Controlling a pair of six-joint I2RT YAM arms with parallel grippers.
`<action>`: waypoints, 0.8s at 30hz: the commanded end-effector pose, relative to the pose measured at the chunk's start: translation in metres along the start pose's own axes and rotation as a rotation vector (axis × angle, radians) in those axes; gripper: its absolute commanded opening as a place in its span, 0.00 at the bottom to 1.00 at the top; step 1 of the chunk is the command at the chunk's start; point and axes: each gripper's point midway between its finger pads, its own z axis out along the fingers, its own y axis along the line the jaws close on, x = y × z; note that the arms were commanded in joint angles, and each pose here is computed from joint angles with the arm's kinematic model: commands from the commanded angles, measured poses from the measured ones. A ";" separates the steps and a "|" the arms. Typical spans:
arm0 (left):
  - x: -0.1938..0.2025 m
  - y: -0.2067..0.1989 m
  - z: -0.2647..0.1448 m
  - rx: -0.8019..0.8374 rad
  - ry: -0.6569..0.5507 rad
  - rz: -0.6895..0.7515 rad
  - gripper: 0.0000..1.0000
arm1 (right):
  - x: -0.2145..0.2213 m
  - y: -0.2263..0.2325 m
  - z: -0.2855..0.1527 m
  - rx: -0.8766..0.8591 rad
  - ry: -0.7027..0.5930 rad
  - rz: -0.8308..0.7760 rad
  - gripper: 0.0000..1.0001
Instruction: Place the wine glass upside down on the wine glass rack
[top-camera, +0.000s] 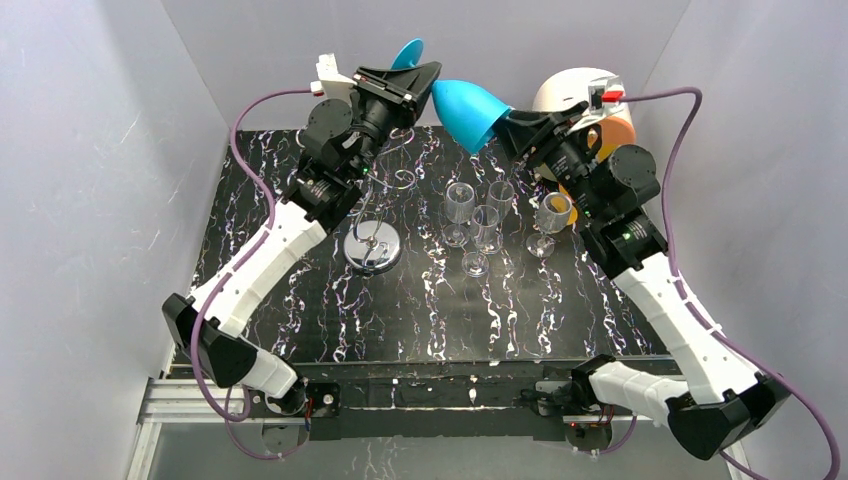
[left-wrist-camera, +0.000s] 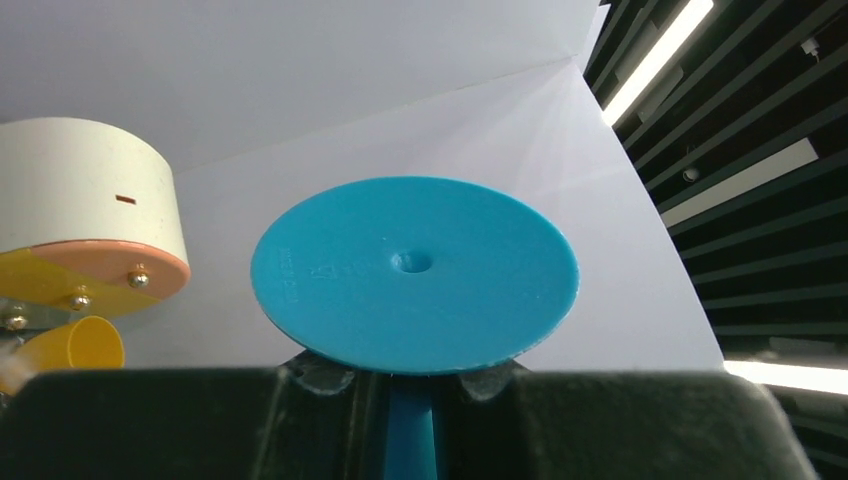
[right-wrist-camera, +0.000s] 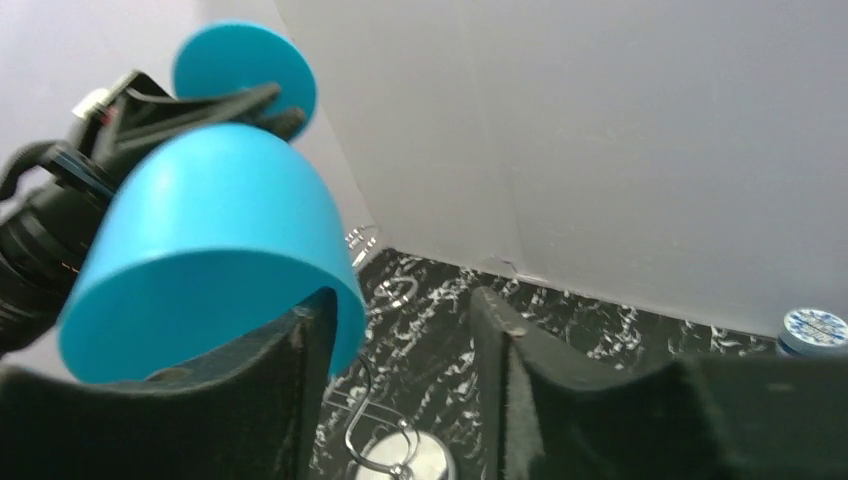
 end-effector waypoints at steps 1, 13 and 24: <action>-0.024 -0.042 -0.025 0.104 -0.082 0.100 0.00 | -0.008 -0.001 -0.025 0.033 -0.018 -0.020 0.66; -0.018 -0.024 -0.061 0.067 0.019 0.558 0.00 | 0.003 -0.006 -0.100 0.145 0.098 -0.014 0.95; 0.036 -0.016 -0.118 0.384 0.357 1.035 0.00 | -0.031 0.054 -0.052 -0.048 0.177 0.293 0.98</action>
